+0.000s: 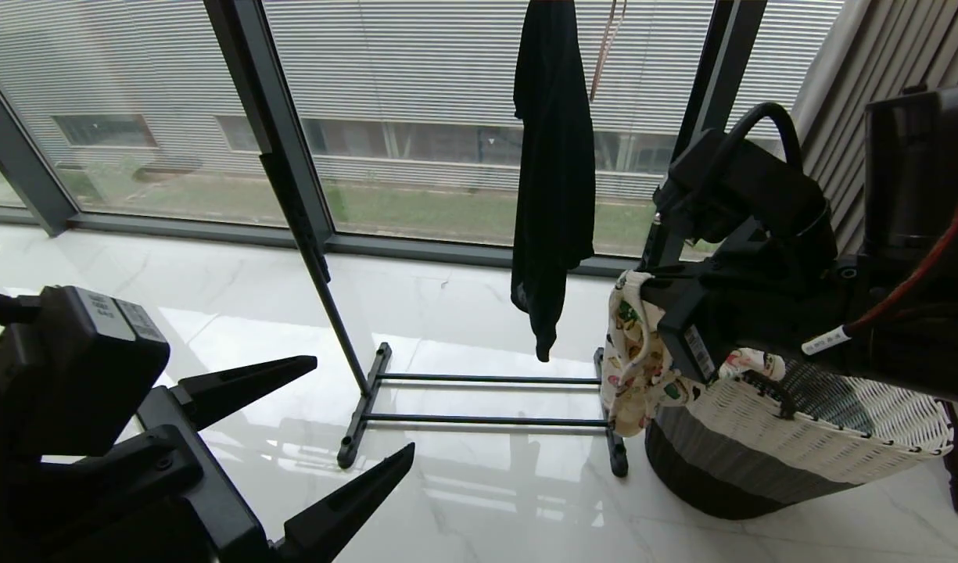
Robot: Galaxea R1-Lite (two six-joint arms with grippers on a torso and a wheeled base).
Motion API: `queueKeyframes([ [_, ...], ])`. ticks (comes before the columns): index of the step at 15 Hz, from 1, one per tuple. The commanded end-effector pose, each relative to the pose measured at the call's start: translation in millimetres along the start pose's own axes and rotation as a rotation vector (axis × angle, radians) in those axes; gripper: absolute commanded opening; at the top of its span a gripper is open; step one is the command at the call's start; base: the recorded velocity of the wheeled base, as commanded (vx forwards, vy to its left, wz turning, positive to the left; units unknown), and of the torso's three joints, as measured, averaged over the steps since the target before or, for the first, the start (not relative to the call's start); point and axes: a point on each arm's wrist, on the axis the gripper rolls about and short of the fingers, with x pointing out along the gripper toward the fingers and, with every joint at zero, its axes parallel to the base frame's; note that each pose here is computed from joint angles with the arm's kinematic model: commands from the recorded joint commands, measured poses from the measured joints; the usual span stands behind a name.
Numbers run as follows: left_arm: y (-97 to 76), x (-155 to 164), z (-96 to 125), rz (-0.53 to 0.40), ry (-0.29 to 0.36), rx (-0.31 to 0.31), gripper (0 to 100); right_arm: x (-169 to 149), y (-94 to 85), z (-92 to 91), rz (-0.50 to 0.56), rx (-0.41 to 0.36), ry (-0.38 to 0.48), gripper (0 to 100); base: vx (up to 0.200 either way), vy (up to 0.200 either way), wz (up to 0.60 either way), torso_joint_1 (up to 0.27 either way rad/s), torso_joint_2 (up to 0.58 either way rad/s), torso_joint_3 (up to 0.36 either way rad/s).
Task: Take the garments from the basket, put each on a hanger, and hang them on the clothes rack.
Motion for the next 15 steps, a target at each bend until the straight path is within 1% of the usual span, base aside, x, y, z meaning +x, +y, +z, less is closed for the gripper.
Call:
queueKeyframes([
  [1,-11.4,15,0,-0.052,0.038,0.017,100,9,12.1,9.7,0.035,0.001,-0.019,0,0.0,0.0,0.0,0.0,0.0,0.0],
  [4,-20.0,35,-2,-0.071,0.09,0.025,100,14,26.0,23.4,0.076,0.023,-0.053,0,0.0,0.0,0.0,0.0,0.0,0.0],
  [6,-21.5,43,-6,-0.069,0.117,0.031,100,13,33.7,30.0,0.1,0.022,-0.074,0,0.0,0.0,0.0,0.0,0.0,0.0],
  [9,-23.7,51,-6,-0.068,0.134,-0.03,100,11,41.6,35.3,0.125,0.017,-0.092,0,0.0,0.0,0.0,0.0,0.0,0.0],
  [10,-24.5,53,-8,-0.067,0.145,-0.038,100,11,44.7,36.6,0.135,0.015,-0.096,0,0.0,0.0,0.0,0.0,0.0,0.0],
  [11,-25.3,54,-13,-0.068,0.166,-0.038,100,11,51.1,36.9,0.153,0.008,-0.096,0,0.0,0.0,0.0,0.0,0.0,0.0],
  [13,-26.0,58,-30,-0.06,0.236,-0.026,100,11,67.7,42.3,0.198,0.004,-0.11,0,0.0,0.0,0.0,0.0,0.0,0.0],
  [14,-24.3,60,-35,-0.048,0.26,-0.026,100,11,72.3,45.0,0.212,0.007,-0.117,0,0.0,0.0,0.0,0.0,0.0,0.0],
  [15,-16.2,67,-45,-0.003,0.308,-0.033,100,12,78.5,52.8,0.226,0.014,-0.138,0,0.0,0.0,0.0,0.0,0.0,0.0],
])
